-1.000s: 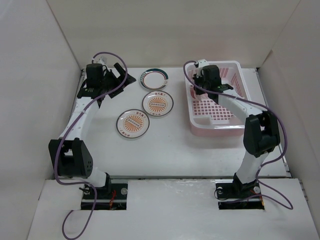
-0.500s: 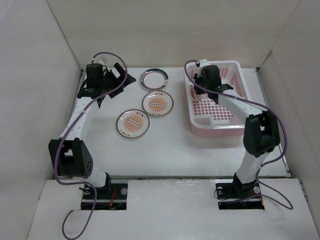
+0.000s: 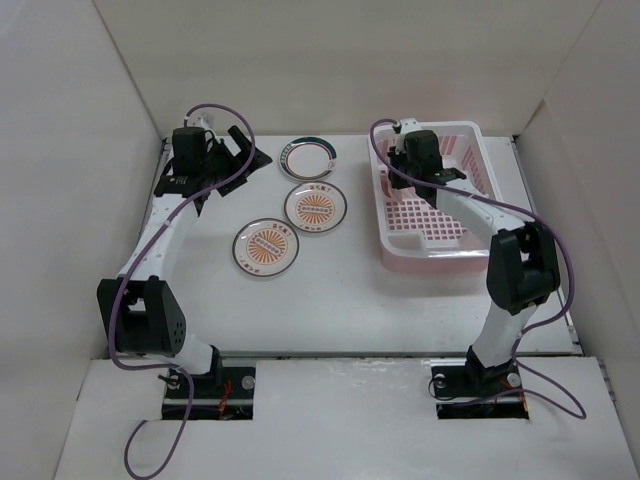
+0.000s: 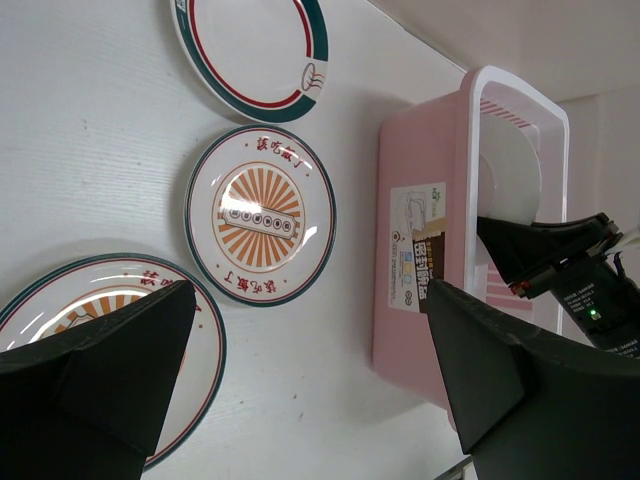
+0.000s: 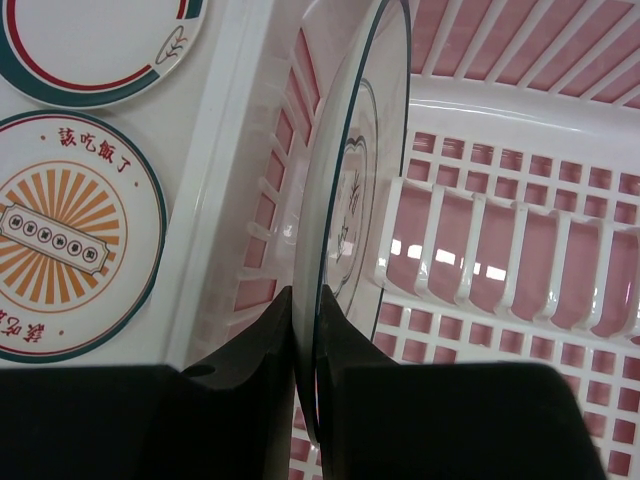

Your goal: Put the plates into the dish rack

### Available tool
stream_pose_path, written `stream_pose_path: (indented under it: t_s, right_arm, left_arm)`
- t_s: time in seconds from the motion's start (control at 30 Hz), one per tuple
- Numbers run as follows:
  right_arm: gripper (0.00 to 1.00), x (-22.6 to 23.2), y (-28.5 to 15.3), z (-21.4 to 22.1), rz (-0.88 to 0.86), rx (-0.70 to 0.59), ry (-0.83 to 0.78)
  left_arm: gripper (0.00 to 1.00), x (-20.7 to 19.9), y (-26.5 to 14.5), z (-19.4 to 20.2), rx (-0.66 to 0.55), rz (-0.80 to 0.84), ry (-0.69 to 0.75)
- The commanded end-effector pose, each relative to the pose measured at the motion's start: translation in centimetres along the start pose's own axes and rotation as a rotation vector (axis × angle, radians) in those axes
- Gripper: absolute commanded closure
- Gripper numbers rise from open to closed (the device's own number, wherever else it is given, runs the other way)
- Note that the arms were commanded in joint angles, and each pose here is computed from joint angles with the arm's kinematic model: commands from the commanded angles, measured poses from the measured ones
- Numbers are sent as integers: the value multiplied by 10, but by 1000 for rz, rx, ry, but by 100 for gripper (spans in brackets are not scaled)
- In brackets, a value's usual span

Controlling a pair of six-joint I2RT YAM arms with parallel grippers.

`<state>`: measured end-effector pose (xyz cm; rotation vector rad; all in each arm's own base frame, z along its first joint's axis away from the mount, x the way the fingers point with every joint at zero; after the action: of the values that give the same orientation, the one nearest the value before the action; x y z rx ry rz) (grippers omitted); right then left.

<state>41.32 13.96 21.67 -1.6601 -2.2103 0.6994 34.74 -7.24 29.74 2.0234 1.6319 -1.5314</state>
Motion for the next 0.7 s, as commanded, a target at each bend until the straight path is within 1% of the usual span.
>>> stream_pose_path:
  t_s: [0.0,0.43,0.5,0.53,0.67]
  right_arm:
    - [90,-1,-8,-11,32,-45,17]
    - [90,-2,5,1,69,-4,42]
    - [88,-2,4,-2,70,-13,43]
    - [83,-2,4,-2,70,-13,43]
    - [72,3,7,0,62,-4,37]
  left_arm:
    - [0,-19,-18,-8,-56,71,57]
    - [0,-18,-17,-7,-50,77,57]
    - [0,-18,-17,-7,-50,77,57]
    - [0,-18,-17,-7,-50,77,57]
    - [0,-18,-17,-7,-50,77,57]
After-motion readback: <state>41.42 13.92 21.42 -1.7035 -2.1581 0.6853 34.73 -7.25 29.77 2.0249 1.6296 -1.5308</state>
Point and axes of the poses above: each gripper's point midway between its finger pads, its own y axis out along the fingers, its own x axis along the line the jaws close on, z = x × y, the point moved 10 cm from there along -y, back along the fingers, and after that the axes turned 6 degrees about -y, right-handed, at the moved point
